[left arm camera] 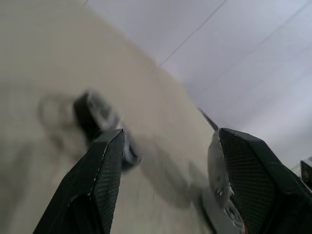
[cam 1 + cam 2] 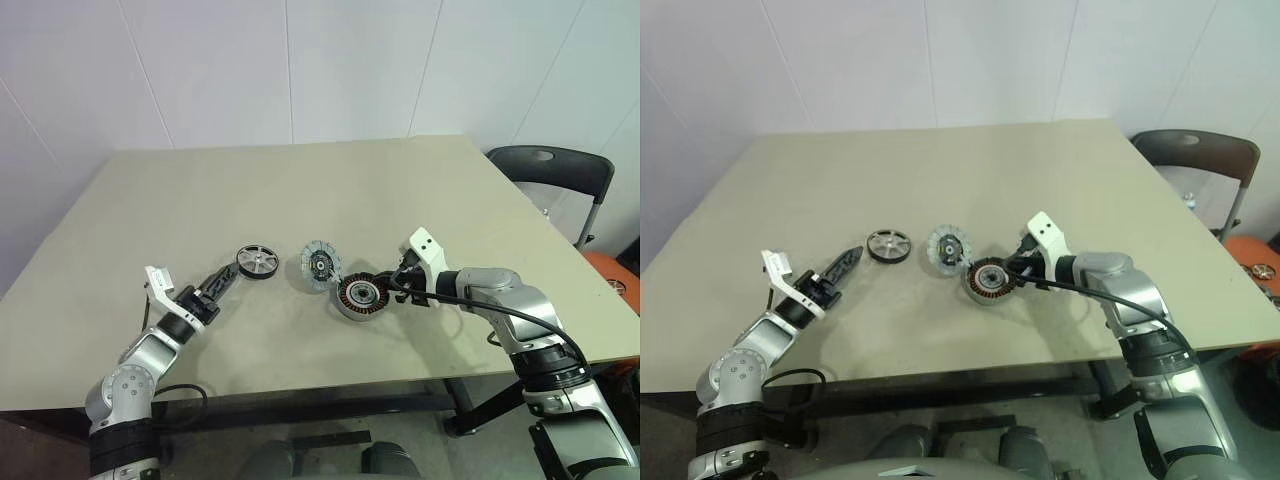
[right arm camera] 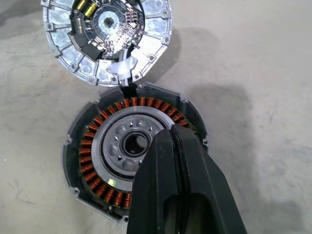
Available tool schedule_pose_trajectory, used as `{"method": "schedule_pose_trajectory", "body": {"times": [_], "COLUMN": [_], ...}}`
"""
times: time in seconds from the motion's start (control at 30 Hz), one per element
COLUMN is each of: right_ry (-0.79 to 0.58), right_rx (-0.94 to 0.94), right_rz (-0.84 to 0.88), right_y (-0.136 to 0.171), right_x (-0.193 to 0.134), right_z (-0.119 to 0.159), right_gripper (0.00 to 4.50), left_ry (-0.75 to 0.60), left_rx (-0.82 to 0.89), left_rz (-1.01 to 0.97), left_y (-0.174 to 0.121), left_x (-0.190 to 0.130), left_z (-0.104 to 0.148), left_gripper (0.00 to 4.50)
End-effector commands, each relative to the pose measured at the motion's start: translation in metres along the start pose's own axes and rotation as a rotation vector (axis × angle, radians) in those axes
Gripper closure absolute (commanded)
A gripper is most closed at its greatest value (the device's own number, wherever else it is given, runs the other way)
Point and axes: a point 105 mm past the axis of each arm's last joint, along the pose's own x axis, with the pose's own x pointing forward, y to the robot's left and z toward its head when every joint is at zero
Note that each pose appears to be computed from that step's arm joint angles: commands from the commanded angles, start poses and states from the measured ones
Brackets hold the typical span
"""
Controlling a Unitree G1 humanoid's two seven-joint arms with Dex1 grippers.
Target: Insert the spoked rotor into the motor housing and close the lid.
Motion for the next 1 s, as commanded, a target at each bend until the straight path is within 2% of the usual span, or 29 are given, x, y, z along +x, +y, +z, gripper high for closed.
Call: {"method": "schedule_pose_trajectory", "body": {"times": [0.03, 0.17, 0.53, 0.93, 1.0], "right_ry": [-0.06, -0.062, -0.056, -0.058, -0.057], "right_rx": [-0.04, -0.04, -0.035, -0.027, -0.029], "right_rz": [-0.01, -0.017, -0.026, -0.039, -0.044], "right_y": [0.0, -0.001, 0.001, 0.001, 0.0], "right_x": [-0.006, -0.008, -0.007, -0.006, -0.007], "right_z": [0.017, 0.017, 0.013, 0.011, 0.011], "right_gripper": [4.48, 4.48, 4.48, 4.48, 4.5], "left_ry": [0.017, 0.034, 0.094, 0.138, 0.126], "left_rx": [-0.052, -0.109, -0.14, -0.176, -0.211], "left_rz": [0.058, 0.111, 0.097, 0.205, 0.235], "left_y": [0.011, 0.024, 0.022, 0.034, 0.04], "left_x": [0.005, 0.014, 0.046, 0.08, 0.079], "left_z": [0.0, -0.001, 0.0, -0.003, -0.001], "left_gripper": [1.21, 1.21, 1.21, 1.21, 1.58]}}
